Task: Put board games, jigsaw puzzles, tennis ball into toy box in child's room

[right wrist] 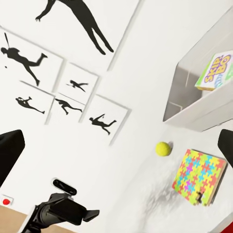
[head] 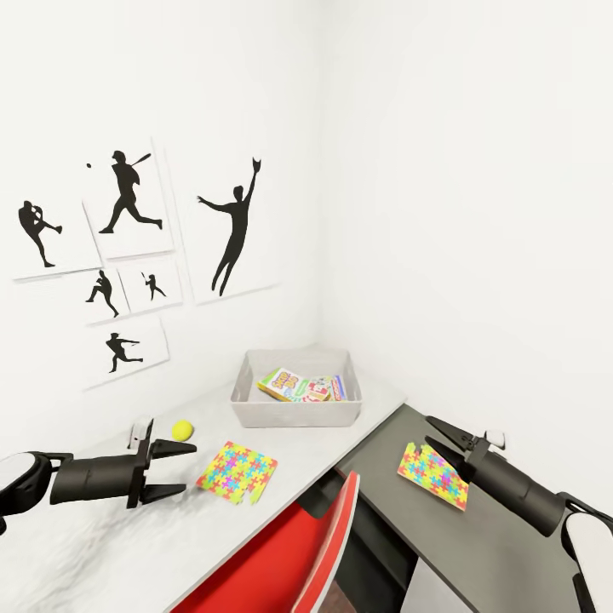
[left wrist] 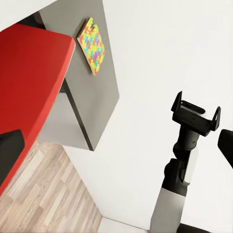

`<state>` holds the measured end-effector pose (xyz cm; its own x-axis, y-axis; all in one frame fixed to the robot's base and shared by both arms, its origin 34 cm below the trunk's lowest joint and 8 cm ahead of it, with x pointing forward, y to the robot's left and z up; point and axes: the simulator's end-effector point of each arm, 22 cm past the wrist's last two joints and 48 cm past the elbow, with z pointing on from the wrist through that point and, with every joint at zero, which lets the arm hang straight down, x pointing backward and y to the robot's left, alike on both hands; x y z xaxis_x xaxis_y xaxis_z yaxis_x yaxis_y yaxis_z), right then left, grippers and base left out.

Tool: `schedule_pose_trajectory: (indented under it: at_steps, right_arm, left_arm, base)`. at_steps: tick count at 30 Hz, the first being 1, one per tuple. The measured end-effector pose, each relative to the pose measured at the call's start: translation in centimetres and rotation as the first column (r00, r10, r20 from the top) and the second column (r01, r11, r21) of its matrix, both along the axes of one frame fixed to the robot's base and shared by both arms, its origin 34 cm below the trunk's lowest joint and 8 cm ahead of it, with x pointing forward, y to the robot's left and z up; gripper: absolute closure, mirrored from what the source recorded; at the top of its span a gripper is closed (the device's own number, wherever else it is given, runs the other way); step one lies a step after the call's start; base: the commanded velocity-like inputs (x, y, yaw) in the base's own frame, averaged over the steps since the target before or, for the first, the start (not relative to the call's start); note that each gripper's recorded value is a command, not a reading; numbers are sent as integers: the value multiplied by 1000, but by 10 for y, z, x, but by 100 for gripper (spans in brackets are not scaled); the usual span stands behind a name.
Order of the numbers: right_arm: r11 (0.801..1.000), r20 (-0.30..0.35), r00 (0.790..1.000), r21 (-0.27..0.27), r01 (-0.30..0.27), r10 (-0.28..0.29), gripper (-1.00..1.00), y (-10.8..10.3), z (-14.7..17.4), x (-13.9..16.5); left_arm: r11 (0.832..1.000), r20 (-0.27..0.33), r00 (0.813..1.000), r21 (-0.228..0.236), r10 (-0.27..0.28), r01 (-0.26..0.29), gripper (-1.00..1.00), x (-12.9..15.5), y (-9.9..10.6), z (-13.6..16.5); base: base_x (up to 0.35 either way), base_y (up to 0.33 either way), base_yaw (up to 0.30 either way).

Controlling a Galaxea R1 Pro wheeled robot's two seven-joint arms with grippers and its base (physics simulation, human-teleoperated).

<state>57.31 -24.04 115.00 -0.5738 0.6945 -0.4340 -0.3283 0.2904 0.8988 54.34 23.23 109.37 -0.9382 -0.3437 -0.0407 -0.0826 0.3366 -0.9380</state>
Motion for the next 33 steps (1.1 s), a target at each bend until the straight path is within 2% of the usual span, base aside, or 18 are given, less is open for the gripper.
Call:
schedule_pose_trajectory:
  at_steps: [7,18,25,27,31,33]
  right_arm:
    - [999,37,999,29,-23,22,-100,3,10,-4]
    - [999,44,999,38,-31,29,-100,4,11,-5]
    - [999,41,999,39,-31,29,-100,4,10,-4]
    - [999,40,999,39,-31,29,-100,4,9,-4]
    - [999,38,999,39,-31,29,-100,4,8,-4]
    - [999,37,999,38,-31,29,-100,4,8,-4]
  left_arm:
    - [1000,2,1000,-4,-8,8,-100,-1,-4,0]
    - [1000,-2,1000,-7,-10,10,-100,-1,-6,-2]
    - [999,9,1000,-52,-14,14,-100,-1,-10,6]
    - [999,11,1000,-49,-15,15,-100,-1,-9,6]
    - [1000,32,999,-1,-22,22,-100,0,-6,-2]
    - [1000,45,999,-3,-25,26,-100,1,-6,0]
  base:
    - [0,0,-43]
    - [0,0,-223]
    - [0,0,-255]
    - [0,0,-257]
    - [0,0,-258]
    - [0,0,-257]
